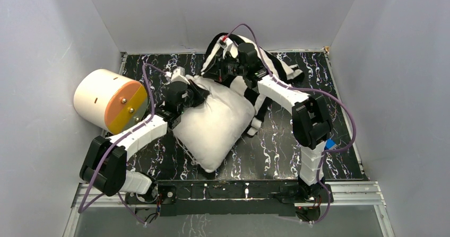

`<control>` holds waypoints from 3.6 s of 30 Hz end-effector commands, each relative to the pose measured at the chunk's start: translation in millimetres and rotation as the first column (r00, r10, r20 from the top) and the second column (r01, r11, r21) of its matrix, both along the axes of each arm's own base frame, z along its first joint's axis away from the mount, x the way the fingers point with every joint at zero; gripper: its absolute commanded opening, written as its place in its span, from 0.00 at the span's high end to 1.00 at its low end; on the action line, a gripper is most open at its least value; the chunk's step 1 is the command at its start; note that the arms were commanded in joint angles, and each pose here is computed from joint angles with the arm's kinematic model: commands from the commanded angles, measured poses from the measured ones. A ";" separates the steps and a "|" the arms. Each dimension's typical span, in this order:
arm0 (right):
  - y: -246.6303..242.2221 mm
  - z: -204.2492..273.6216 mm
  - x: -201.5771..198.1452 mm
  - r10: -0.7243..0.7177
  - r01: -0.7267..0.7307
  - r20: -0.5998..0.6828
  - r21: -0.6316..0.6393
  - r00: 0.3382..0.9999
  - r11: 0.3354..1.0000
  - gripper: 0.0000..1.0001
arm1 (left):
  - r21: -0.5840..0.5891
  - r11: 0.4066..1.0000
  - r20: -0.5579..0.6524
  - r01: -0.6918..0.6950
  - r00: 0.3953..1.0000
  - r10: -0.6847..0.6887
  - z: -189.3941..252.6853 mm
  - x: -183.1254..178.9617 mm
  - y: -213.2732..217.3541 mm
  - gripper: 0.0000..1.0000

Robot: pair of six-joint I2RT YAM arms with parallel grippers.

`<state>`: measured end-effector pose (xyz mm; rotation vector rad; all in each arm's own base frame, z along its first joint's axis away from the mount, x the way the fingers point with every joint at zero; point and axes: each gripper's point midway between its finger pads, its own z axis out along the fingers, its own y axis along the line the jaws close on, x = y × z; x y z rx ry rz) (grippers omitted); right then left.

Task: Put the pillow into the pillowcase
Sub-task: Stuff the pillow into the pillowcase.

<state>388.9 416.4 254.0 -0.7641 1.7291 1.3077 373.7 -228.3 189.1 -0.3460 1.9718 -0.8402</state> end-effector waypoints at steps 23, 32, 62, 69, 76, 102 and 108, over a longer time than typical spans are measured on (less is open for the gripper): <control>-166.4 -50.5 -46.8 -0.551 0.523 0.056 -0.404 0.833 0.750 0.23 | 0.501 0.861 0.136 0.087 0.975 -0.178 53.0 21.4 17.2 0.39; -206.4 -108.6 -28.4 -0.423 0.427 0.116 -0.452 0.899 0.784 0.40 | 0.673 0.691 0.259 0.265 0.790 -0.555 44.5 72.0 -21.6 0.41; -165.3 -24.3 -43.7 -0.604 0.605 0.114 -0.320 0.789 0.729 0.03 | 0.477 0.762 0.336 0.438 0.711 -0.618 64.9 16.4 -86.2 1.00; -159.3 -87.9 -6.3 -0.662 0.644 0.150 -0.464 0.734 0.608 0.19 | 0.390 0.774 0.366 0.499 0.687 -0.628 86.8 -3.2 -89.6 1.00; -186.4 -69.4 58.2 -0.753 0.754 0.166 -0.338 0.637 0.563 1.00 | 0.138 0.773 0.260 0.620 0.730 -0.632 90.7 -51.4 -88.8 1.00; -180.3 -54.3 -13.2 -0.542 0.564 0.156 -0.218 0.826 0.797 0.59 | 0.277 0.922 -0.113 0.271 0.962 -0.249 -79.1 -32.2 8.4 0.30; -168.3 -26.6 -41.7 -0.450 0.540 0.320 -0.299 0.834 0.787 0.24 | 0.200 0.911 -0.087 0.361 0.933 -0.350 -94.3 -33.4 -14.0 0.27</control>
